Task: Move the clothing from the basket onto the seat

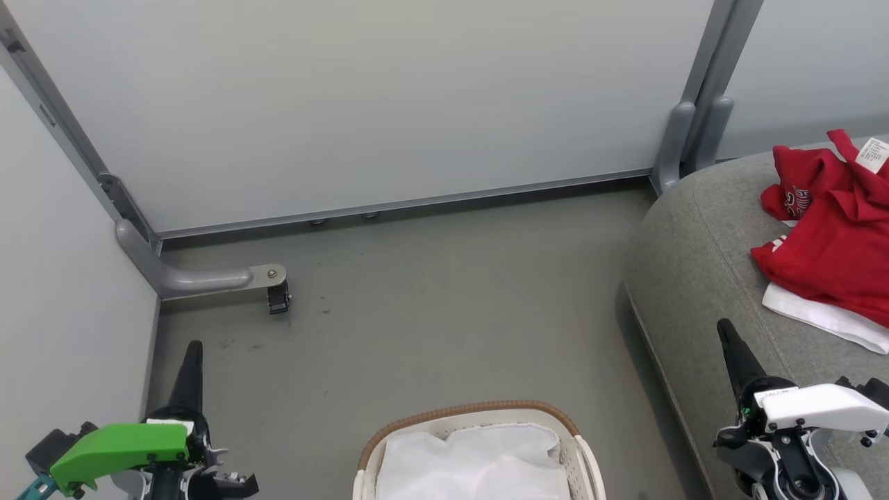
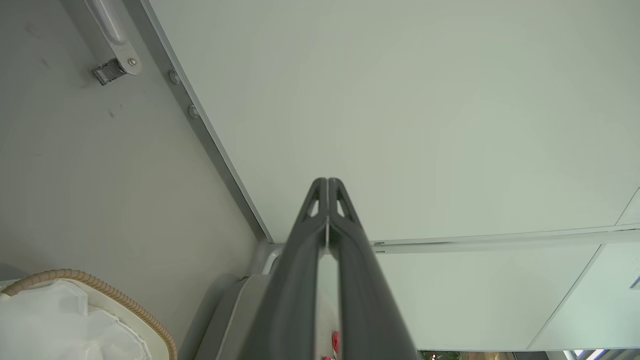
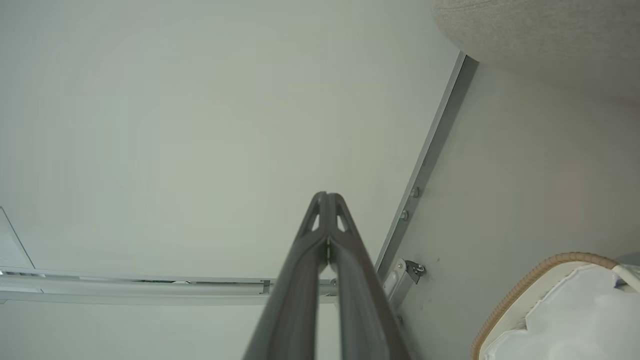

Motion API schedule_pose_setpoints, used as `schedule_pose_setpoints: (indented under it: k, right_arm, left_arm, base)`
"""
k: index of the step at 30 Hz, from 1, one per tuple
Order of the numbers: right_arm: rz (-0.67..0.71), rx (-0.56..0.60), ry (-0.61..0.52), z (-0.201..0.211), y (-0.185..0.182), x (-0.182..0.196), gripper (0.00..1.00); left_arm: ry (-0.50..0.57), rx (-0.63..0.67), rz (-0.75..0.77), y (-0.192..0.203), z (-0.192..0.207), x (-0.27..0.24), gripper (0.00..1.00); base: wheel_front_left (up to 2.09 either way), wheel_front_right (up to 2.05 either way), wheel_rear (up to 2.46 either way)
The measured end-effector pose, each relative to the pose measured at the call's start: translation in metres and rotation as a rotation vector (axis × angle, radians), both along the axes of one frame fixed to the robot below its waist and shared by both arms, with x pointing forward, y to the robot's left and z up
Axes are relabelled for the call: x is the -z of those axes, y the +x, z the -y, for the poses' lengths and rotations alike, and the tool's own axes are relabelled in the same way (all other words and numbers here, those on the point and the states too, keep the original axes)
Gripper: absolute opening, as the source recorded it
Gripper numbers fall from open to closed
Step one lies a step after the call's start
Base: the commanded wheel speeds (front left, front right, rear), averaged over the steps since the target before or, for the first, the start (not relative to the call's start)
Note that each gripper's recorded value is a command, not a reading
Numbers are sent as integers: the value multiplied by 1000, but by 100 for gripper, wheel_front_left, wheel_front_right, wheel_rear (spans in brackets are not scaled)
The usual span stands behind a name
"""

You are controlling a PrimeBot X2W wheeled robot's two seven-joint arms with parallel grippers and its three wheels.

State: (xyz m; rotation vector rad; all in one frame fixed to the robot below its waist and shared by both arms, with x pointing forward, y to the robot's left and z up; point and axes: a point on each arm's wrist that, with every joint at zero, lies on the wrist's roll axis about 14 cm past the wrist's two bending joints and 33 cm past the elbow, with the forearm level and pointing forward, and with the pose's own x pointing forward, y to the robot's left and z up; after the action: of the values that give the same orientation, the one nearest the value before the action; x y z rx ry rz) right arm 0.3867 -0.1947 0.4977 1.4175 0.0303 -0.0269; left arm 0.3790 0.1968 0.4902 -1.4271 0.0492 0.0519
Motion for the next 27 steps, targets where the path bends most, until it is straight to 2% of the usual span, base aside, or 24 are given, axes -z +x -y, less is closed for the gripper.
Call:
schedule_pose_setpoints:
  k: [27]
  right_arm:
    - [27,2,159,4,1,-6,0]
  left_arm:
    - [-148,1,53,9,-3,-14,0]
  base:
    - [0,0,0]
